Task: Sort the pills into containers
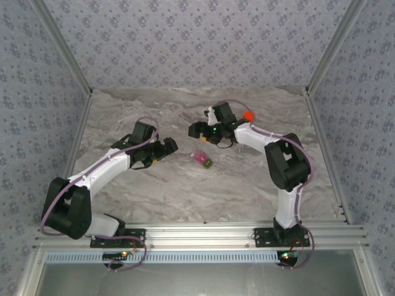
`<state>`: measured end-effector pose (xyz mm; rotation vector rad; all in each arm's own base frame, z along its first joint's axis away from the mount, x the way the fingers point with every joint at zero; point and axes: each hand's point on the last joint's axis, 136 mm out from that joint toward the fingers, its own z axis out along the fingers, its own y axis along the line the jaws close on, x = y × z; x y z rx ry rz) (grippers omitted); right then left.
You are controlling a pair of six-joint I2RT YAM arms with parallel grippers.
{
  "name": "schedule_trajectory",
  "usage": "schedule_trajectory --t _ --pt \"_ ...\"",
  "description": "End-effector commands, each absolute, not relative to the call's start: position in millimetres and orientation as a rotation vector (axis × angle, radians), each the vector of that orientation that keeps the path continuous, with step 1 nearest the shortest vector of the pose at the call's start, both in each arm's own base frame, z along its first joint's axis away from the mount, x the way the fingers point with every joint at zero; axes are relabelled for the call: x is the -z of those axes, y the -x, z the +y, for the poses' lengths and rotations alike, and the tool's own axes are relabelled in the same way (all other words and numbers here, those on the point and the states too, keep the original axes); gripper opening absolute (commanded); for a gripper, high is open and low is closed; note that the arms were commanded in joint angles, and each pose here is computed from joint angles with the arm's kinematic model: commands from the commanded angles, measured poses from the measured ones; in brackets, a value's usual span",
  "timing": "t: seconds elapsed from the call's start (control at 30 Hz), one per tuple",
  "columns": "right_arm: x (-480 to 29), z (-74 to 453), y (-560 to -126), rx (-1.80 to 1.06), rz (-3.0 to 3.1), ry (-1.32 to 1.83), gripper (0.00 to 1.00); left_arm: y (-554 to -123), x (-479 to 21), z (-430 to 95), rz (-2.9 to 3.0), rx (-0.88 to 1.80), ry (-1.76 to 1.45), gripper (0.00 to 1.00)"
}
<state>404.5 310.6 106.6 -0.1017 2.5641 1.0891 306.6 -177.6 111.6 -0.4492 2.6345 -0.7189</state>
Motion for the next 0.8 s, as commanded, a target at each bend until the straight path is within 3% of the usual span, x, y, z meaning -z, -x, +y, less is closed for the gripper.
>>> schedule_trajectory --t 0.0,0.13,0.37,0.77 --pt "-78 283 -397 -0.936 2.702 0.061 0.63 -315 -123 -178 2.617 0.710 0.425 1.00" --pt "-59 278 -395 -0.909 2.752 0.043 0.32 -320 -129 -181 2.608 0.719 0.418 1.00" --pt "-35 288 -385 -0.926 2.811 0.057 0.09 -324 -138 -183 2.590 0.725 0.412 1.00" --pt "-25 316 -350 -0.981 2.845 0.187 0.07 -326 -142 -183 2.581 0.726 0.410 1.00"
